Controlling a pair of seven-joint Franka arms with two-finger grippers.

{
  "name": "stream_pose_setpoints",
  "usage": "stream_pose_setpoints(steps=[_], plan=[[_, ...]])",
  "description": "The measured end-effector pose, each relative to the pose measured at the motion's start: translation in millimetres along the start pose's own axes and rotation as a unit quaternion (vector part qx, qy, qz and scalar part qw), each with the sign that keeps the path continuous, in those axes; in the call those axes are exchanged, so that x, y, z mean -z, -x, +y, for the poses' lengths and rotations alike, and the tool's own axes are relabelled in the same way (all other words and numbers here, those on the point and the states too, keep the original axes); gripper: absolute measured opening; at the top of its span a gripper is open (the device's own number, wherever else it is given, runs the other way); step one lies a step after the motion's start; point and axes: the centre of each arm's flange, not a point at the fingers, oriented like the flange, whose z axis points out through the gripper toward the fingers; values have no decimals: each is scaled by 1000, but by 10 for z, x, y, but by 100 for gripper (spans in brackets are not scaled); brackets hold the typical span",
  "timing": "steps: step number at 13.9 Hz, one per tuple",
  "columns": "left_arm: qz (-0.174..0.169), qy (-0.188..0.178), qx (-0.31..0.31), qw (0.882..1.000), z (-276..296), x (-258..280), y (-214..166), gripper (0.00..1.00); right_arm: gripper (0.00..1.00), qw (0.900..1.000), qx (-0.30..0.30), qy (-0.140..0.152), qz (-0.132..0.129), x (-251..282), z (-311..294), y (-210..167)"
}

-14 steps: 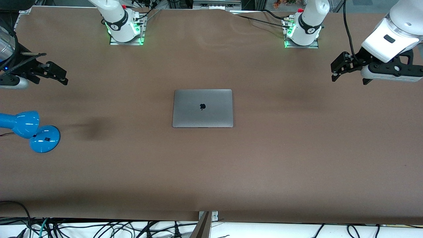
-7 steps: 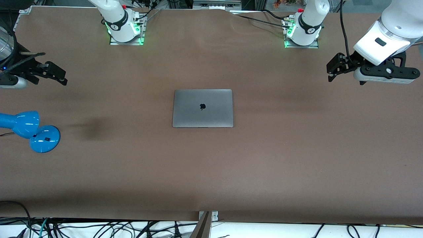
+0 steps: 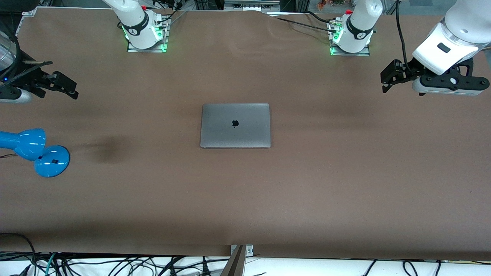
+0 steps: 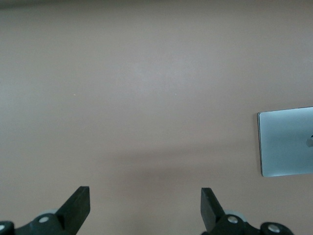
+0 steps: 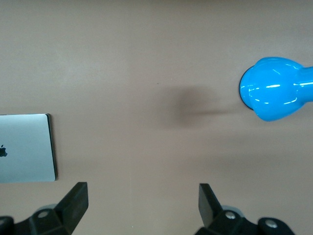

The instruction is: Close laptop with both arms from behind

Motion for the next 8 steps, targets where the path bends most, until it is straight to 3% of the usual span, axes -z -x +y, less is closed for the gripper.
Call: stream_pose_setpoints(steps=[8], plan=[[-4, -1, 3, 1000, -33, -14, -1, 100, 100, 1000, 0, 0, 0, 0, 0, 0]])
